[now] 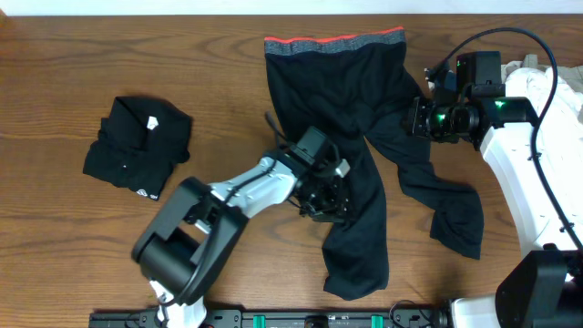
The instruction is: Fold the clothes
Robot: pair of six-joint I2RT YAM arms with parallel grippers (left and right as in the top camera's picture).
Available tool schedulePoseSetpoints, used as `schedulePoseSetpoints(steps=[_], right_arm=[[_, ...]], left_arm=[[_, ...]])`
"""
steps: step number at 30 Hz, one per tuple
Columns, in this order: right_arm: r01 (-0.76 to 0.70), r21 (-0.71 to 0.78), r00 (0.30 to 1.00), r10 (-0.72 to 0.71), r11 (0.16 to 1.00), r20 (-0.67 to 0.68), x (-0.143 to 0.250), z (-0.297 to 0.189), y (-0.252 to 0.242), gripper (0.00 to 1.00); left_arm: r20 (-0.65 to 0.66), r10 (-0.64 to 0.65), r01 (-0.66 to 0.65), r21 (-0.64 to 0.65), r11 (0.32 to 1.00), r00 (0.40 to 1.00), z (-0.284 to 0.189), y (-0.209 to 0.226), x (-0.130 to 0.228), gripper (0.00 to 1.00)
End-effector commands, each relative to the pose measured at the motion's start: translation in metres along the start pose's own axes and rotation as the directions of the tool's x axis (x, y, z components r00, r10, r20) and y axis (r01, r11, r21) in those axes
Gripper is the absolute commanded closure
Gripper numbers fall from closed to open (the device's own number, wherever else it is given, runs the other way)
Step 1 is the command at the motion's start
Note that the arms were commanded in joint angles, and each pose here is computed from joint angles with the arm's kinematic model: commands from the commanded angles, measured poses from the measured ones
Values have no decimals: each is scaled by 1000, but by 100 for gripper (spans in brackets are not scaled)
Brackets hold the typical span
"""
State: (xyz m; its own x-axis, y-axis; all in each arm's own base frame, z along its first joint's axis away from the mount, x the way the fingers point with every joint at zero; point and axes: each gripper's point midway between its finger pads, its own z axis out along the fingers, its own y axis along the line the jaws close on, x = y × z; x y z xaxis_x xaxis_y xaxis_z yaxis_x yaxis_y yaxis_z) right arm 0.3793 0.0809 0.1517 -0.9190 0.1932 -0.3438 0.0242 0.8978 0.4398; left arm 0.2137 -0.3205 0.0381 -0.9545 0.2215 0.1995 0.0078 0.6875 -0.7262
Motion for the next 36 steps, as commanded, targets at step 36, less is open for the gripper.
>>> schedulePoseSetpoints(steps=[36], right_arm=[[-83, 17, 982, 85, 996, -171, 44, -5, 6, 93]], left_arm=[[483, 530, -139, -634, 761, 697, -142, 139, -220, 65]])
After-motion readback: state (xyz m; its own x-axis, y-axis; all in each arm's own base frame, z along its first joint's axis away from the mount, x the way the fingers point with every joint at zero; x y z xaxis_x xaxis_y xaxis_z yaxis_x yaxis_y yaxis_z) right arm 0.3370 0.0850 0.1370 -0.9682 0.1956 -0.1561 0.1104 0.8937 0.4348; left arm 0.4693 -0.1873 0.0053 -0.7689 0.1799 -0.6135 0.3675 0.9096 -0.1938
